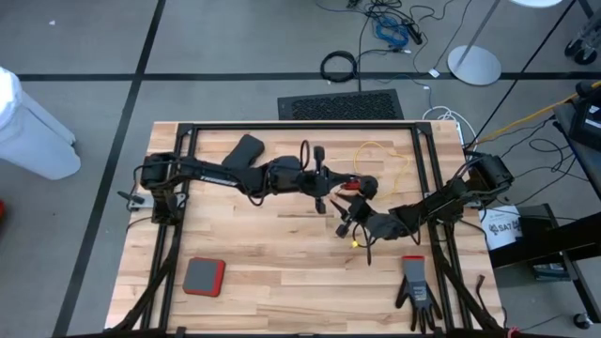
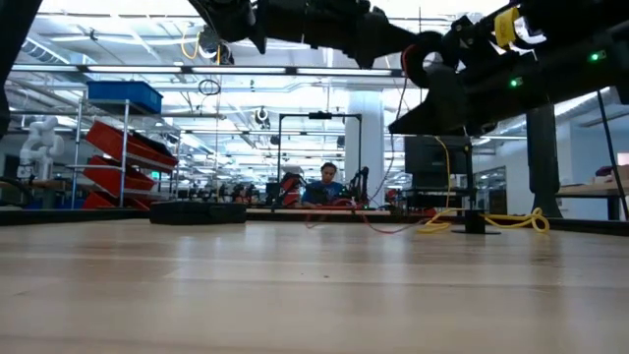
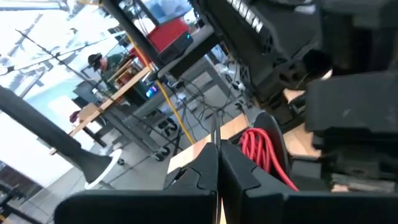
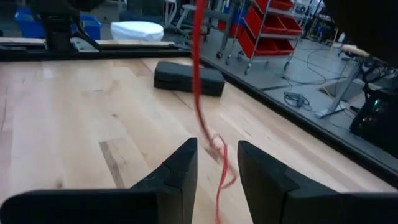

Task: Coil cords
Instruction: Coil the red wire onto the black spool

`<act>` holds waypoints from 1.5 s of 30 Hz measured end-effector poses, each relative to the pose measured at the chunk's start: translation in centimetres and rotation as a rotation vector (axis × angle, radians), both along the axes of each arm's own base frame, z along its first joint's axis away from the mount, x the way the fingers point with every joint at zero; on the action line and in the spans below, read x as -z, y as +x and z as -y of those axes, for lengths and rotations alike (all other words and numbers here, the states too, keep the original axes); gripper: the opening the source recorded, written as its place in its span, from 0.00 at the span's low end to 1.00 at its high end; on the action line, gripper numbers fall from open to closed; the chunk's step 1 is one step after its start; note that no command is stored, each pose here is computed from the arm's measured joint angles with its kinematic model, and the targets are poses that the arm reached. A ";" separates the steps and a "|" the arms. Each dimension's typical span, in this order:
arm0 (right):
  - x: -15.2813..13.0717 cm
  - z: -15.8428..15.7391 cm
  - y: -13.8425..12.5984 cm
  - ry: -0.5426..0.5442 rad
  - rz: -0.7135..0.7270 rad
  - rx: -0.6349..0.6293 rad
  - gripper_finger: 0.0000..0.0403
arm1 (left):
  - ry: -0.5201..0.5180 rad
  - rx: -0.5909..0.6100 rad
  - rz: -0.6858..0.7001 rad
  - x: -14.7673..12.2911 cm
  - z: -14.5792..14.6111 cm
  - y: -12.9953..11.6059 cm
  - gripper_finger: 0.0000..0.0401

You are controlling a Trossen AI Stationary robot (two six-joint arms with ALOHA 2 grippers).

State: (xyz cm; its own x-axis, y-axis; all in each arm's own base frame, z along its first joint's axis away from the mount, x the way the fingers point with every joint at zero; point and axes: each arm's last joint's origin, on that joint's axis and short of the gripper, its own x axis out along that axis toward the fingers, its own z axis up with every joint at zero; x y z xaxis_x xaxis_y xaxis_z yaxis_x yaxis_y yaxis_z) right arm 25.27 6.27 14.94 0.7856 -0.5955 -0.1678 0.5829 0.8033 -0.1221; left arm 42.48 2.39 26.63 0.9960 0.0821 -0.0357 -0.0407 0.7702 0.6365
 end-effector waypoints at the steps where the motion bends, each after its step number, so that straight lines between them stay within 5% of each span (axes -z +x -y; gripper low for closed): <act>1: -0.1 0.0 0.0 -0.008 0.003 -0.002 0.25 | 0.000 0.009 0.006 -0.1 0.2 0.0 0.00; 8: -0.5 -0.1 0.1 -0.041 0.015 -0.009 0.23 | 0.007 0.046 0.009 -0.1 1.6 0.0 0.00; 18: -0.4 -0.1 0.1 -0.055 -0.008 -0.014 0.01 | 0.008 0.070 0.003 -0.1 2.5 0.1 0.00; 31: 0.7 0.3 -0.6 -0.066 -0.055 0.161 0.00 | 0.018 0.157 -0.084 -1.7 3.1 -2.3 0.00; 41: 0.6 0.3 -0.6 -0.063 -0.048 0.172 0.00 | 0.005 0.228 -0.270 -0.5 3.2 -4.0 0.00; 45: 0.6 0.2 -0.5 -0.040 -0.036 0.135 0.00 | 0.092 0.180 -0.326 0.6 3.1 -4.3 0.00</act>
